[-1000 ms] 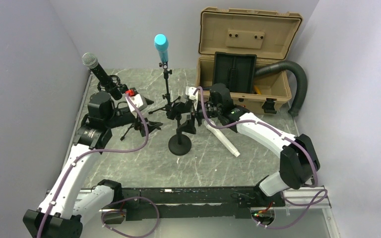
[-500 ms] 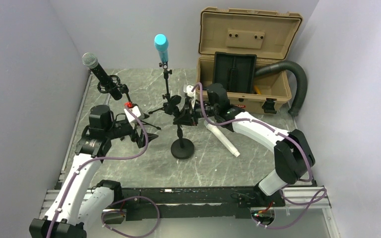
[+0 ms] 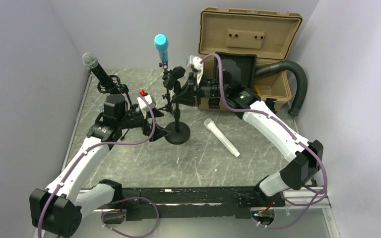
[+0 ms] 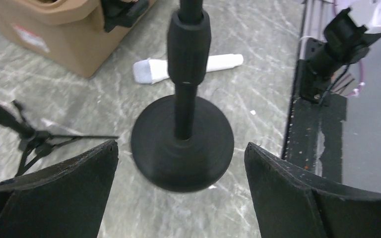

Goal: Remove the microphone from the stand

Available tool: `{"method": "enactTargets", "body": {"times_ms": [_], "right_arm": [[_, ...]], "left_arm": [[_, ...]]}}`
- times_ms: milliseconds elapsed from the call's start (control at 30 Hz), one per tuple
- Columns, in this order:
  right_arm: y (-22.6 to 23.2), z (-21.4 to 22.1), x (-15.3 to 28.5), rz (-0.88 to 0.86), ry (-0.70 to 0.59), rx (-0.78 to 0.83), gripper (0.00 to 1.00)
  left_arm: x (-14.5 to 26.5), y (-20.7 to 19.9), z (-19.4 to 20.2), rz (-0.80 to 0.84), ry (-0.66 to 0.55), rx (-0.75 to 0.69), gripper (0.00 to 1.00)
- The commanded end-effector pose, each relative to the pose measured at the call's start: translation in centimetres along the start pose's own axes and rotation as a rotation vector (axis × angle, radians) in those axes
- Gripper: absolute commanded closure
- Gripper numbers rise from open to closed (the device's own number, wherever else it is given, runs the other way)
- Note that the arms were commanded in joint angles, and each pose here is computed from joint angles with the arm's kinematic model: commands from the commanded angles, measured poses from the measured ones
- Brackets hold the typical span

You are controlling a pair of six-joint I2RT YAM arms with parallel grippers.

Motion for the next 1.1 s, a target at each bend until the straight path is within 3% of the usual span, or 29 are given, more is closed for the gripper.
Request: {"method": "enactTargets", "body": {"times_ms": [0, 167, 533, 667, 700, 800, 933, 1067], "right_arm": [[0.3, -7.7, 2.3, 0.001, -0.146, 0.018, 1.0], [-0.3, -9.7, 4.0, -0.012, -0.24, -0.052, 1.0], [-0.2, -9.9, 5.2, -0.022, -0.273, -0.077, 1.0], [-0.3, -9.6, 5.5, 0.002, -0.258, -0.079, 1.0], [-0.4, -9.5, 5.6, 0.013, -0.251, -0.078, 1.0], [-1.1, -9.1, 6.0, 0.08, -0.215, -0.065, 1.0], [-1.9, -8.1, 7.3, 0.196, -0.15, -0.052, 1.0], [-2.3, -6.7, 8.4, 0.283, -0.076, -0.04, 0.85]], "left_arm": [[-1.3, -2.3, -2.6, 0.128, -0.05, -0.024, 0.02], [-2.5, -3.8, -3.6, 0.211, -0.095, -0.059, 0.06], [-5.7, -4.4, -4.7, 0.273, -0.08, 0.008, 0.24], [-6.4, -4.2, -4.6, 0.287, -0.062, 0.038, 0.45], [-6.5, -4.3, -4.5, 0.291, -0.059, 0.04, 0.55], [-6.5, -4.3, -4.3, 0.287, -0.053, 0.05, 0.99], [-5.7, -4.8, -4.4, 0.276, -0.065, 0.041, 1.0], [-4.8, -5.8, -5.6, 0.276, -0.094, 0.016, 1.0]]}}
Point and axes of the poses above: each gripper's point midway between its finger pads, its own x axis back along the fingers, its own y axis along the line the jaws close on, z = x × y, the point moved 2 cm from there along x, back along the fingers, and after that the axes turned 15 degrees about x, right-handed, at the moved point
